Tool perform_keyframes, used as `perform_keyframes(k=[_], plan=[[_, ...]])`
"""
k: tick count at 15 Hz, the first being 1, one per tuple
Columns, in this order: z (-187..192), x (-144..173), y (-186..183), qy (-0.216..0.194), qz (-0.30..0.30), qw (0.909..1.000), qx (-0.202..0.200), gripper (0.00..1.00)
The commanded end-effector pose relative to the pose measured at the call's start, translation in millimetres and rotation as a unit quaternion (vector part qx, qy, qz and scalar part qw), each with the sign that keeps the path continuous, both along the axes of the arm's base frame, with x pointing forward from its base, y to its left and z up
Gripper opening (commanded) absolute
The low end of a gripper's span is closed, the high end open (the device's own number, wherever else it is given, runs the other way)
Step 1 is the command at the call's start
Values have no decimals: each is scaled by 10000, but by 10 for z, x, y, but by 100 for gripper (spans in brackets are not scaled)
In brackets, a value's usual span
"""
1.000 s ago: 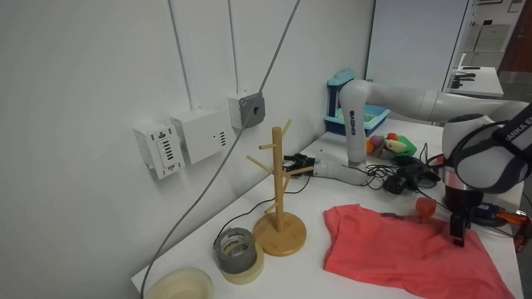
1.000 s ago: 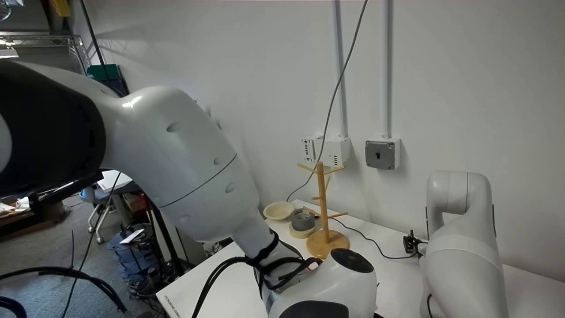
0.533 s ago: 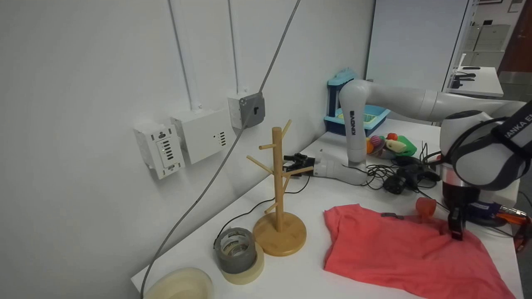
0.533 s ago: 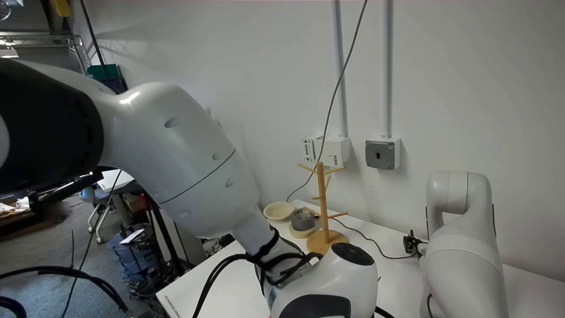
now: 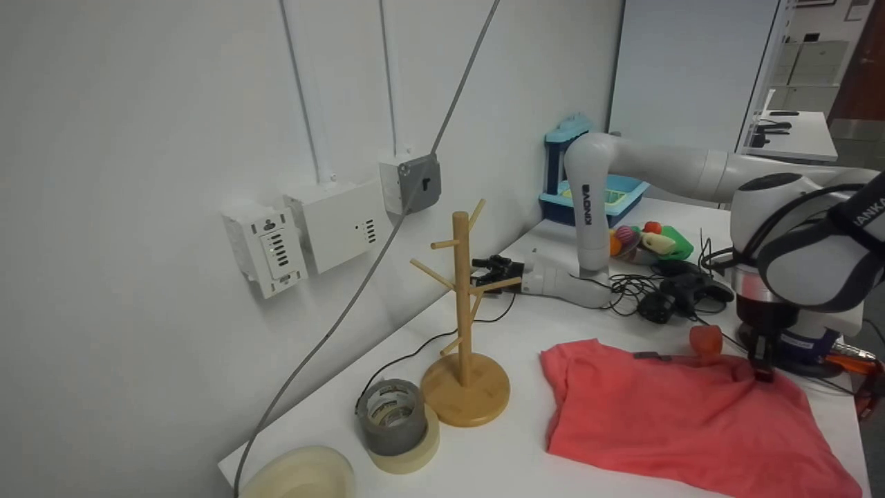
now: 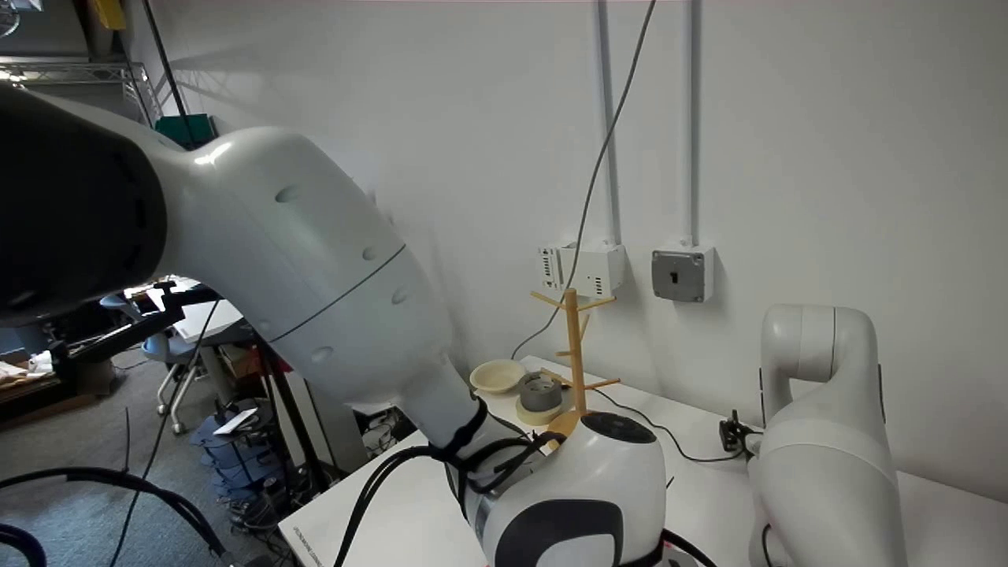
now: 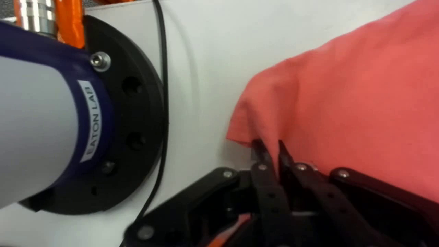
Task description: Unfold the T-shirt on the table.
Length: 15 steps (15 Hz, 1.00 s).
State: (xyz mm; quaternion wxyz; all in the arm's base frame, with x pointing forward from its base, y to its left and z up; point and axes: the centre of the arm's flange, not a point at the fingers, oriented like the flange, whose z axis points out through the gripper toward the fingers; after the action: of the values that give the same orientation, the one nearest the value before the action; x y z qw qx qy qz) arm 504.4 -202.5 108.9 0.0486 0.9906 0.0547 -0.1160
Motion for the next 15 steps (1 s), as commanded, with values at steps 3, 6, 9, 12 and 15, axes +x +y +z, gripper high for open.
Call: perform_keyframes(k=[3, 6, 9, 12, 15], plan=[[566, -162, 15, 110, 503, 9960, -734, 2], [674, -194, 20, 214, 708, 9923, -995, 2], [689, -216, 26, 219, 767, 9914, -1040, 2], [729, -293, 112, 244, 888, 9907, -1000, 2], [686, -327, 163, 346, 908, 9902, -1001, 33]])
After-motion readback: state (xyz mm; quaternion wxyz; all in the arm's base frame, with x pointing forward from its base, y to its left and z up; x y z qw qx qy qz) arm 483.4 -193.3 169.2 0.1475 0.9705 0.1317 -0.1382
